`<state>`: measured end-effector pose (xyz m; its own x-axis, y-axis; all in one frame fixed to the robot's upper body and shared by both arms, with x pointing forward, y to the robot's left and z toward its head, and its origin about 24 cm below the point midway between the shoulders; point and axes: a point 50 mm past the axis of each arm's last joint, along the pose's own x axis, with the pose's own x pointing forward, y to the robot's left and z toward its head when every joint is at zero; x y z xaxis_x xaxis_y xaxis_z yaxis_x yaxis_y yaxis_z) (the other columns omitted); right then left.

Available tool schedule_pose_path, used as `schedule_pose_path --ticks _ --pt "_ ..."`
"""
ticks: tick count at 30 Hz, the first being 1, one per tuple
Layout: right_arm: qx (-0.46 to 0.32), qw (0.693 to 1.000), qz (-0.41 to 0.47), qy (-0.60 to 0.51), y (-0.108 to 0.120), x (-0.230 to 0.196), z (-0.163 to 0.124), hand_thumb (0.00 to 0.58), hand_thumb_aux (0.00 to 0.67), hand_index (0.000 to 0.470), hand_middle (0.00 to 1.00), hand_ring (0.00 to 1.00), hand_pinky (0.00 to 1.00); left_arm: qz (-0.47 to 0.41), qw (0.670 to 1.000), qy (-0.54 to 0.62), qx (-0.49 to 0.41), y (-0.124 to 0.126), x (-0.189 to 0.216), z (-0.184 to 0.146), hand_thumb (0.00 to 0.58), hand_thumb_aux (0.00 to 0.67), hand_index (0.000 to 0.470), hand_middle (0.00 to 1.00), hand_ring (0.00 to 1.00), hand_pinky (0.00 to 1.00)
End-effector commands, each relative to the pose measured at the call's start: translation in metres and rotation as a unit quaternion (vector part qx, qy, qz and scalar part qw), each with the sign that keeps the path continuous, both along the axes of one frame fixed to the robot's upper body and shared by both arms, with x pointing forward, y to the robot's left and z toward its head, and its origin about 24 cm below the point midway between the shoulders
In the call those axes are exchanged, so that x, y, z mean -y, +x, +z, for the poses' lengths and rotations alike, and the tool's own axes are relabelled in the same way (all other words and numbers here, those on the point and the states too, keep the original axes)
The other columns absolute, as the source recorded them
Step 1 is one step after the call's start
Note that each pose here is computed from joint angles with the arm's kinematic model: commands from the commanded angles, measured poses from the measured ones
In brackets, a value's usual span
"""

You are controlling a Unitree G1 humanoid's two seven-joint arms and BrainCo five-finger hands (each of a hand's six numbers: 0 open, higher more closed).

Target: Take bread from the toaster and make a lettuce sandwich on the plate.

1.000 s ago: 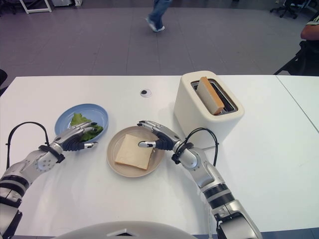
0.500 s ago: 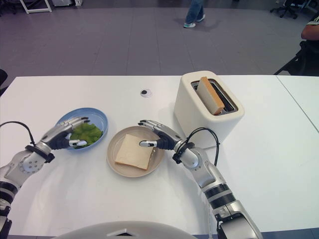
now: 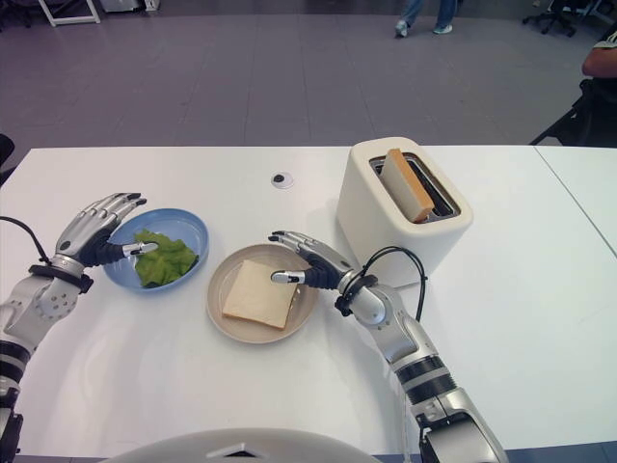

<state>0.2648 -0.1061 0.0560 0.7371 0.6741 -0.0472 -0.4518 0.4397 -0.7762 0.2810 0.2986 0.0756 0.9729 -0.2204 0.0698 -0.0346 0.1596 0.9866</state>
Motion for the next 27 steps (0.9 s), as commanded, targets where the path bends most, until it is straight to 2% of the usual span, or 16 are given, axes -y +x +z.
schedule_pose_path --ticks 1,3,5,6,8,9,10,11,12,14,15,16,18,27 --pt "-0.004 1.000 -0.001 0.003 0.000 0.002 0.000 0.000 0.000 0.000 0.00 0.00 0.00 -0.004 1.000 0.011 -0.028 0.005 0.008 -0.015 0.144 0.089 0.063 0.00 0.00 0.00" --pt "-0.004 1.000 -0.001 0.003 0.000 0.002 0.000 0.000 0.000 0.000 0.00 0.00 0.00 -0.004 0.998 0.023 -0.055 0.005 0.010 -0.026 0.144 0.089 0.063 0.00 0.00 0.00" --pt "-0.005 1.000 -0.001 0.003 0.000 0.002 0.000 0.000 0.000 0.000 0.00 0.00 0.00 -0.010 0.996 0.029 -0.083 0.003 0.013 -0.039 0.194 0.123 0.087 0.00 0.00 0.00" --pt "-0.005 1.000 -0.001 0.003 0.000 0.002 0.000 0.000 0.000 0.000 0.00 0.00 0.00 -0.015 0.995 0.030 -0.097 0.001 0.014 -0.044 0.237 0.155 0.109 0.00 0.00 0.00" --pt "-0.005 1.000 -0.001 0.004 -0.001 0.001 0.000 0.000 0.000 0.000 0.00 0.00 0.00 -0.026 0.992 0.031 -0.122 -0.002 0.017 -0.052 0.168 0.105 0.074 0.00 0.00 0.00" --pt "-0.005 1.000 -0.001 0.004 -0.001 0.001 0.000 0.000 0.000 0.000 0.00 0.00 0.00 -0.029 0.991 0.031 -0.129 -0.003 0.017 -0.054 0.168 0.105 0.074 0.00 0.00 0.00" --pt "-0.005 1.000 -0.002 0.004 -0.001 0.001 0.000 0.000 0.000 0.000 0.00 0.00 0.00 -0.030 0.990 0.031 -0.133 -0.003 0.017 -0.055 0.198 0.126 0.088 0.00 0.00 0.00" --pt "-0.005 1.000 -0.002 0.004 -0.001 0.001 0.000 0.000 0.000 0.000 0.00 0.00 0.00 -0.031 0.990 0.032 -0.136 -0.004 0.016 -0.056 0.325 0.226 0.159 0.00 0.00 0.00" --pt "-0.005 1.000 -0.002 0.004 -0.001 0.001 0.000 0.000 0.000 0.000 0.00 0.00 0.00 -0.031 0.989 0.032 -0.139 -0.004 0.016 -0.057 0.360 0.257 0.181 0.00 0.00 0.00" --pt "-0.005 1.000 -0.002 0.005 -0.001 0.001 0.000 0.000 0.000 0.000 0.00 0.00 0.00 -0.034 0.989 0.032 -0.144 -0.004 0.016 -0.058 0.476 0.386 0.271 0.00 0.00 0.00" --pt "-0.005 1.000 -0.002 0.005 -0.001 0.001 0.000 0.000 0.000 0.000 0.00 0.00 0.00 -0.037 0.989 0.030 -0.142 -0.004 0.016 -0.057 0.494 0.413 0.289 0.00 0.00 0.00" --pt "-0.005 1.000 -0.002 0.005 -0.001 0.002 0.000 0.000 0.000 0.000 0.00 0.00 0.00 -0.040 0.989 0.026 -0.137 -0.004 0.016 -0.056 0.541 0.497 0.348 0.00 0.00 0.00" --pt "-0.005 1.000 -0.003 0.005 -0.001 0.002 0.000 0.000 0.000 0.000 0.00 0.00 0.00 -0.047 0.992 0.012 -0.112 -0.001 0.019 -0.049 0.580 0.670 0.470 0.00 0.00 0.00" --pt "0.000 1.000 -0.003 0.010 -0.001 0.001 0.002 0.000 0.000 0.000 0.00 0.00 0.00 -0.085 0.993 -0.078 -0.010 0.004 0.026 -0.013 0.580 0.670 0.470 0.00 0.00 0.00"
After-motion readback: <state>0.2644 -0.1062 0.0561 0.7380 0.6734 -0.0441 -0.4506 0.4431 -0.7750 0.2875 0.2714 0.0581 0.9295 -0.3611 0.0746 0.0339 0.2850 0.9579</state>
